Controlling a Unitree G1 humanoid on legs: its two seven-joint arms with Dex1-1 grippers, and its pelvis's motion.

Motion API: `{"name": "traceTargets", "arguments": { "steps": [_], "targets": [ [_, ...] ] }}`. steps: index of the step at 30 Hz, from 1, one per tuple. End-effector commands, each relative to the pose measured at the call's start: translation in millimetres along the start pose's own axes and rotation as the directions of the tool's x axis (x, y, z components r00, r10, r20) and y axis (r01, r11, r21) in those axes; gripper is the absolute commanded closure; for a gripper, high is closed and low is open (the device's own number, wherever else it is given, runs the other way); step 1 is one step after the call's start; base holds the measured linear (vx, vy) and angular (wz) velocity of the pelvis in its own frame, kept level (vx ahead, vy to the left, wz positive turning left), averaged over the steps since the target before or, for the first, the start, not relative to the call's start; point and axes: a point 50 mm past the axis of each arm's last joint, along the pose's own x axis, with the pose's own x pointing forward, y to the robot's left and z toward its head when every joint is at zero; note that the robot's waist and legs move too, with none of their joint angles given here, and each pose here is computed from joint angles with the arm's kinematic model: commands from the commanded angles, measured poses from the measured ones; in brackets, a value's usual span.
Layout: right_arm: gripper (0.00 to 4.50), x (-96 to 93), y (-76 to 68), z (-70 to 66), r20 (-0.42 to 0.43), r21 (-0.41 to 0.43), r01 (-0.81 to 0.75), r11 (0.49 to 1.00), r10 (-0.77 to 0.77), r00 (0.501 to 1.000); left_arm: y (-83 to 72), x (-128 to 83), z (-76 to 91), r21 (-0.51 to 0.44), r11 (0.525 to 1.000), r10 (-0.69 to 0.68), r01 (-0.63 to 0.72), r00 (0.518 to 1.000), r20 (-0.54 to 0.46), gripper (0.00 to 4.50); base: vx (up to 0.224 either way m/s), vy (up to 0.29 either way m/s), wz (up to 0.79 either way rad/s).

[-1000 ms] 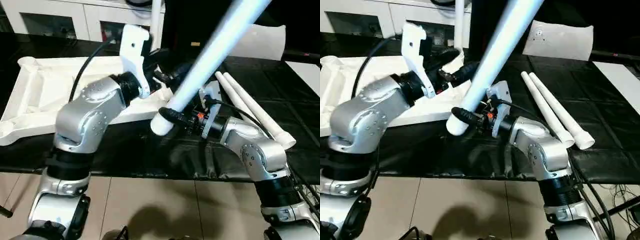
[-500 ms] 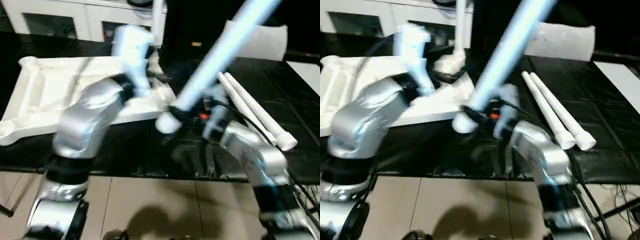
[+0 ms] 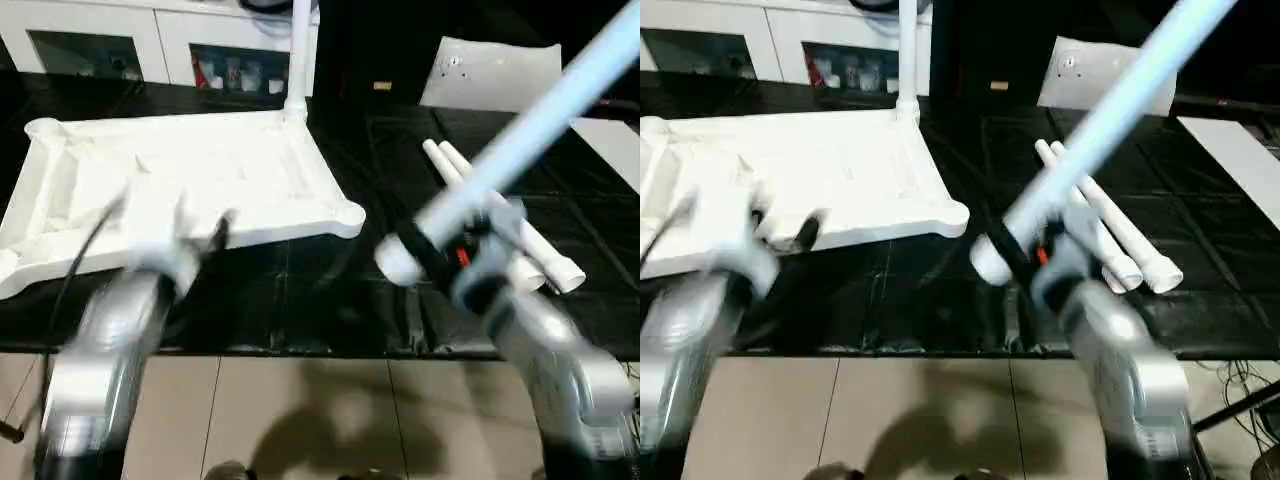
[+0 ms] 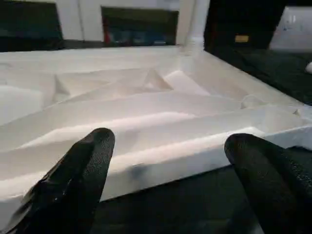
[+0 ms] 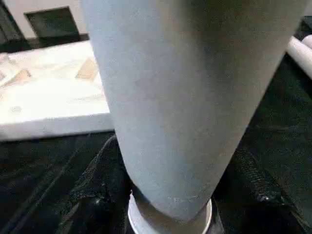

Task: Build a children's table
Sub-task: Insert table leg to table base

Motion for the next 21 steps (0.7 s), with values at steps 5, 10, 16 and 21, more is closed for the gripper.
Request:
{"name": "traceTargets", "arguments": {
  "steps": [5,10,16,21],
  "targets": [
    [2.59,-1.0,12.1,5.8,0.058,-0.045,-0.035,0.998,0.038,0.998,-7.8,-6.6,4.9,0.033,0.999,-0.006,0.005,0.999,0.054,0.25,0.0,0.0,0.0],
    [2.59,1.1,17.3,4.3,0.058,-0.062,-0.056,0.997,0.06,0.997,-12.5,-6.7,6.3,0.025,0.999,-0.027,0.025,0.997,0.067,0.25,0.0,0.0,0.0],
    [2.59,2.8,18.8,5.7,0.08,-0.057,-0.062,0.996,0.066,0.995,-15.7,-3.6,9.3,0.048,0.998,-0.052,0.049,0.996,0.074,0.25,0.035,-0.006,0.31],
    [2.59,0.9,13.9,4.5,0.089,-0.046,-0.032,0.998,0.036,0.995,-21.1,-1.0,10.6,0.06,0.993,-0.107,0.102,0.992,0.075,0.25,0.091,0.044,0.28]
  ]
}}
